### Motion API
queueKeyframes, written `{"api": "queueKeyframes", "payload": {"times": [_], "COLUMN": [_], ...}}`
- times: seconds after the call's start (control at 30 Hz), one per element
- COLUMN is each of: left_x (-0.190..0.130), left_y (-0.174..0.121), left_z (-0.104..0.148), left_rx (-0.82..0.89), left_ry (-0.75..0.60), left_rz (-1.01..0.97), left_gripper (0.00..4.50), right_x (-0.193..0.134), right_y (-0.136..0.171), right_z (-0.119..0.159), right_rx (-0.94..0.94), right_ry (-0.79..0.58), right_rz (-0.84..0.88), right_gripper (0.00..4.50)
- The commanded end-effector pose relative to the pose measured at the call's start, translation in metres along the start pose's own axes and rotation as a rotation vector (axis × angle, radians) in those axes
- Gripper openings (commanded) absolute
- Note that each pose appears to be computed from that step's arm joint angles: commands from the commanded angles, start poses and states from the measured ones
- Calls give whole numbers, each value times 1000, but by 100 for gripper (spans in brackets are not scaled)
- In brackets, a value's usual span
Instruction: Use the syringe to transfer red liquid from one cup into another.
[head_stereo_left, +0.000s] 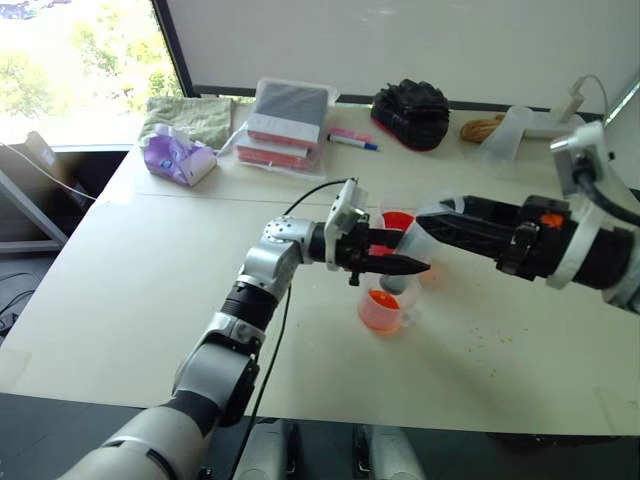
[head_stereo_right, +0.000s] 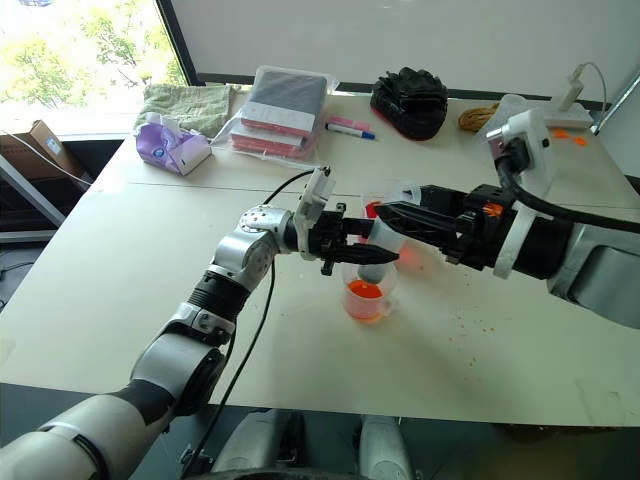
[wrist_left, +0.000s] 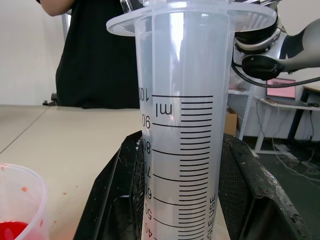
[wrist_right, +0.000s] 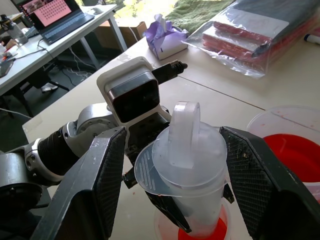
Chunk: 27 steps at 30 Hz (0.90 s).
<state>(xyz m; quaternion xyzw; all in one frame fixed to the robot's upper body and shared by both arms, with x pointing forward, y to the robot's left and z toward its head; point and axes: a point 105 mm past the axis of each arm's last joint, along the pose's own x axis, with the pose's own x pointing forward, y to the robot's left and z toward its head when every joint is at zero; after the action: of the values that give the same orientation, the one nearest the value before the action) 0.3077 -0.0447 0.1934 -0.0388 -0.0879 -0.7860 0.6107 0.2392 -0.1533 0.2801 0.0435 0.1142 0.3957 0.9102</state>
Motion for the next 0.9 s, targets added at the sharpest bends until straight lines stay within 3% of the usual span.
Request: {"api": "queueKeyframes", "payload": {"times": [0.03, 0.27, 0.6, 0.8, 0.9], "left_x": [6, 6, 5, 1, -11], "left_y": [-1, -1, 0, 14, 42], "left_z": [29, 31, 55, 86, 101], "left_rx": [80, 81, 49, -97, -228], "left_ry": [-72, -77, -126, -215, -210], "left_rz": [-17, -11, 0, 91, 279], "left_gripper": [144, 144, 144, 144, 144], "right_x": [-15, -35, -57, -56, -50], "right_y": [-18, -40, -73, -83, -83], "right_z": [18, 37, 58, 60, 55], "right_rx": [-49, -116, -130, -126, -126], "right_ry": [-31, -58, -138, -147, -135], "right_rz": [-74, -167, -285, -299, -290], "right_gripper": [304, 304, 304, 304, 304]}}
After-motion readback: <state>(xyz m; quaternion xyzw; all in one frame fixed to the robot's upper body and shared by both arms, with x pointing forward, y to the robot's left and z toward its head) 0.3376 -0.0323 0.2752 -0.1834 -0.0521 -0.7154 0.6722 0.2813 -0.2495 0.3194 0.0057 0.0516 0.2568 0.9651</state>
